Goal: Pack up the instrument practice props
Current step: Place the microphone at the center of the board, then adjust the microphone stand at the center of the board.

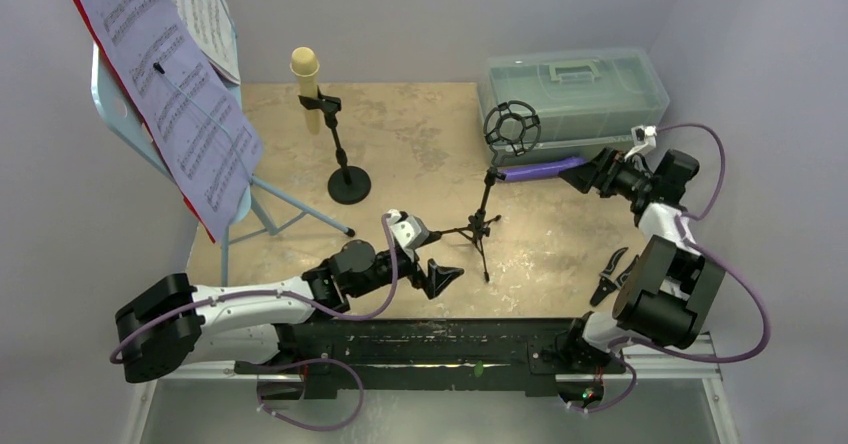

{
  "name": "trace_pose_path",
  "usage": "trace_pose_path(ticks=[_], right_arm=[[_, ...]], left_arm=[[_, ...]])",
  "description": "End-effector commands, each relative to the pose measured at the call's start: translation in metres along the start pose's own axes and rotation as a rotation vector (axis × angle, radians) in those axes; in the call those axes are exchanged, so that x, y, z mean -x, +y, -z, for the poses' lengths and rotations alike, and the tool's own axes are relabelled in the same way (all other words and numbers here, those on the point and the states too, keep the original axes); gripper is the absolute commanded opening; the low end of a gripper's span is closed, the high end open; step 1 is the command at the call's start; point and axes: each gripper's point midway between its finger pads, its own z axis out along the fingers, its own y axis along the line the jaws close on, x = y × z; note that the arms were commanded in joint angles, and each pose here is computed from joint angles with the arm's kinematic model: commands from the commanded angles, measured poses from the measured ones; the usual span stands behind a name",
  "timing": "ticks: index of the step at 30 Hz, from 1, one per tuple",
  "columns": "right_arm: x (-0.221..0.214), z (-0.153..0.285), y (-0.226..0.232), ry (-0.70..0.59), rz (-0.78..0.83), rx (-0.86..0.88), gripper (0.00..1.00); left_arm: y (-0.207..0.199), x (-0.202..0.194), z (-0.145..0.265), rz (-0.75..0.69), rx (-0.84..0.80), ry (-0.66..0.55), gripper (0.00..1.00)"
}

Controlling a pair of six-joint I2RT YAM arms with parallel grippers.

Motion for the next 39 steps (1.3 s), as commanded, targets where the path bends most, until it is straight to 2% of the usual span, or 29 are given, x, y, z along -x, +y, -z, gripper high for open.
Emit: trace_pose_path(ticks=[1, 2, 3, 4, 8, 11, 16, 18, 20, 23, 27, 32, 35, 39], right_arm=[[-0.023, 0.023, 0.044, 0.183, 0.223, 0.224, 0.99], [-0.033, 0.03, 0.051, 0.221, 0.212, 0.245, 0.99], [-0.037, 0.034, 0.057, 0.23, 0.29, 0.278, 0.99], [-0.045, 0.041, 0.066, 0.244, 0.303, 0.313, 0.99], [-0.06, 0.062, 0.104, 0.237, 0.44, 0.438, 0.99], [-0.059, 0.069, 0.116, 0.219, 0.499, 0.445, 0.99], [-0.046, 0.068, 0.116, 0.17, 0.575, 0.35, 0.99], [-0.03, 0.065, 0.104, 0.125, 0.578, 0.207, 0.99], [-0.009, 0.065, 0.098, 0.016, 0.632, 0.07, 0.99], [-0.005, 0.072, 0.123, -0.068, 0.682, 0.105, 0.99], [-0.023, 0.077, 0.14, -0.033, 0.695, 0.212, 0.99], [-0.023, 0.077, 0.132, -0.025, 0.721, 0.177, 0.99], [-0.025, 0.077, 0.13, -0.011, 0.728, 0.174, 0.99], [-0.025, 0.077, 0.128, -0.006, 0.741, 0.165, 0.99]], left_arm=[[-0.007, 0.047, 0.006, -0.15, -0.05, -0.195, 0.95], [-0.007, 0.052, 0.006, -0.165, -0.044, -0.218, 0.95], [-0.007, 0.06, 0.006, -0.177, -0.043, -0.245, 0.95], [-0.008, 0.063, 0.005, -0.186, -0.043, -0.253, 0.95], [-0.003, 0.076, -0.006, -0.204, -0.006, -0.285, 0.95], [-0.001, 0.084, -0.017, -0.223, 0.004, -0.303, 0.95], [0.006, 0.094, -0.036, -0.181, -0.032, -0.335, 0.95], [0.01, 0.099, -0.042, -0.151, -0.051, -0.353, 0.94], [0.011, 0.103, -0.047, -0.131, -0.077, -0.366, 0.94], [0.011, 0.105, -0.056, -0.107, -0.107, -0.357, 0.93], [0.014, 0.1, -0.068, -0.094, -0.127, -0.318, 0.86], [0.019, 0.096, -0.082, -0.206, -0.166, -0.28, 0.76], [0.032, 0.088, -0.094, -0.288, -0.175, -0.229, 0.67], [0.044, 0.085, -0.105, -0.307, -0.244, -0.21, 0.56]])
